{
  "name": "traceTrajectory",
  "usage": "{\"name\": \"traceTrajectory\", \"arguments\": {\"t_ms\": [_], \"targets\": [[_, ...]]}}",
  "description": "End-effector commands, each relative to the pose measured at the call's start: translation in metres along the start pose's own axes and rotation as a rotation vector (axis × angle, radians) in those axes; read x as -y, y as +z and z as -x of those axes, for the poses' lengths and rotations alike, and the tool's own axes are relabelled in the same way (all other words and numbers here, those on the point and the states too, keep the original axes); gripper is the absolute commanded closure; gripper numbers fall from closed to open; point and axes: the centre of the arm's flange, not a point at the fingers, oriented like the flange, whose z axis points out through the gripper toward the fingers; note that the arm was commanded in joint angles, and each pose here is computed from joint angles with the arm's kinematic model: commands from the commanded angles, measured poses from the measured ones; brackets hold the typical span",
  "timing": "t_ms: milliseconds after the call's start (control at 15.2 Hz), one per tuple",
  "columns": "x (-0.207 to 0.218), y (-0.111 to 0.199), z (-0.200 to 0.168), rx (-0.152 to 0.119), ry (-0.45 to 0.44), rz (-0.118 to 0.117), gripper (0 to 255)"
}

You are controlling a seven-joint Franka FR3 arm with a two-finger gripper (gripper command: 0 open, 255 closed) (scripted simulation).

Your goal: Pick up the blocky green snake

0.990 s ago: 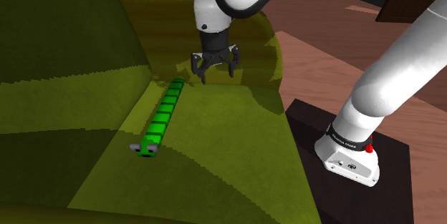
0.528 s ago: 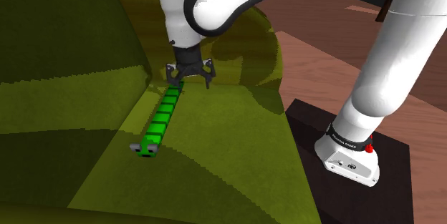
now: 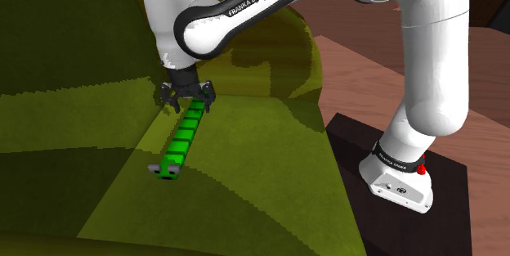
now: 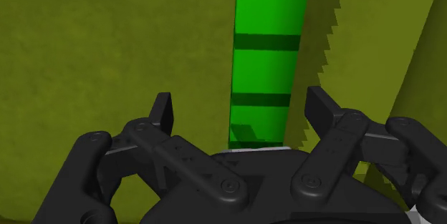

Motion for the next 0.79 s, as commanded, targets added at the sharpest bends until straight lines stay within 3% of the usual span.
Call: {"name": "traceTrajectory", "arguments": {"t_ms": [0, 660, 726], "targets": [[0.022, 0.011, -0.010, -0.001, 0.052, -0.004, 0], [0.024, 0.051, -0.010, -0.001, 0.052, -0.005, 0], [0.024, 0.051, -0.011, -0.001, 0.052, -0.005, 255]]}}
